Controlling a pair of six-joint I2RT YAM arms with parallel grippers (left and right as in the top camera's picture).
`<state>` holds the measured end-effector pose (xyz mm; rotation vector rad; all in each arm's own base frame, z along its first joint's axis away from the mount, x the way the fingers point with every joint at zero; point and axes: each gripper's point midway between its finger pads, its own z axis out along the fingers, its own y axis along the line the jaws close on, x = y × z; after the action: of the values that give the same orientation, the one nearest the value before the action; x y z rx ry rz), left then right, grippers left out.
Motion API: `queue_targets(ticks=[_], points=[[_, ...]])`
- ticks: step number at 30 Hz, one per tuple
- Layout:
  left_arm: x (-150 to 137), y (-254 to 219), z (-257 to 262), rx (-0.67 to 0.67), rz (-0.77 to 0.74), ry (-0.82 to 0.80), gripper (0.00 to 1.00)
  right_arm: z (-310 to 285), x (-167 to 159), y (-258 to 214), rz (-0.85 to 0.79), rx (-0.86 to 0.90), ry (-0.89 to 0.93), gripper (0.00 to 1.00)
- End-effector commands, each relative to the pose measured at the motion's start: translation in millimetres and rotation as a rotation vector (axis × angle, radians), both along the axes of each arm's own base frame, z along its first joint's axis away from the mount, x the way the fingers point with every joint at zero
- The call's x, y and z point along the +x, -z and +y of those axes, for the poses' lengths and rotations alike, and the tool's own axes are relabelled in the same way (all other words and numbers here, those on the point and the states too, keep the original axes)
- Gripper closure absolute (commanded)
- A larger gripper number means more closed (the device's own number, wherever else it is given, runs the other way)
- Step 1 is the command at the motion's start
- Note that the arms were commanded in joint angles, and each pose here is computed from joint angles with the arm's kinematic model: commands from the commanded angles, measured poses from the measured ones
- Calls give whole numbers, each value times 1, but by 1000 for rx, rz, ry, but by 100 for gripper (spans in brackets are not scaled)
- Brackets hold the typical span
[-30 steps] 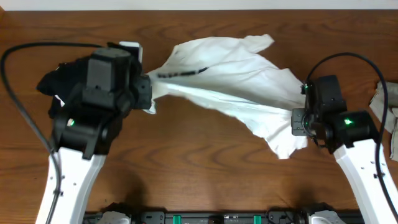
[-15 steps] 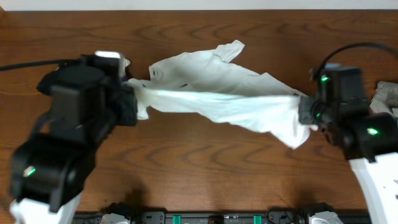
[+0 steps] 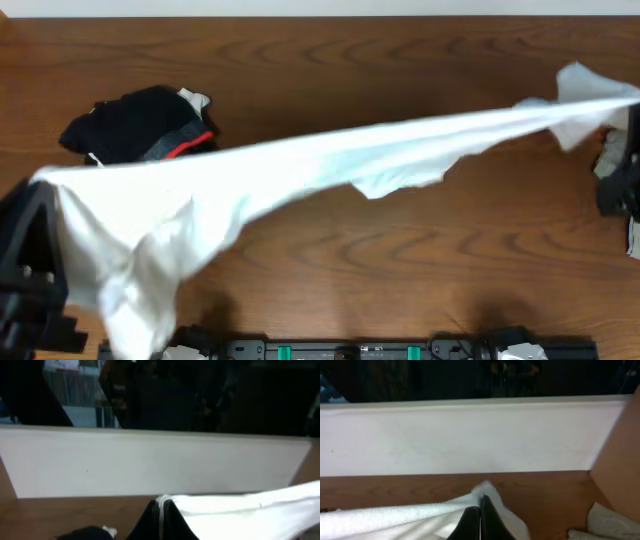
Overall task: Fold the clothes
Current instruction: 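Lift the shirt with both grippers and stretch it apart sideways, then lay the stretched shirt flat on the table and release both grippers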
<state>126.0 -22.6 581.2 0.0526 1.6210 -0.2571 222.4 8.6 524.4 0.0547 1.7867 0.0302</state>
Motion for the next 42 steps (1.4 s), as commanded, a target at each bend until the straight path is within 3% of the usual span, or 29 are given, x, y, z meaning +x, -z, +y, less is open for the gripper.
queue_targets(ticks=[1, 6, 11, 17, 31, 42], points=[[29, 18, -14, 37, 102, 37, 94, -4, 15, 17, 75, -49, 28, 99], [50, 40, -37, 58, 213, 136, 94, 8, 23, 33, 144, -63, -34, 99], [56, 21, -41, 52, 137, 151, 94, 6, 17, 14, 73, -72, -38, 99], [38, -15, -54, 16, 0, 246, 94, 6, 5, -7, -5, -59, -43, 99], [29, -9, -51, 16, 27, 246, 94, -9, 5, -8, -6, -98, 34, 99], [-19, -59, -42, -26, -184, 264, 94, -12, -21, -40, -129, -73, 32, 99]])
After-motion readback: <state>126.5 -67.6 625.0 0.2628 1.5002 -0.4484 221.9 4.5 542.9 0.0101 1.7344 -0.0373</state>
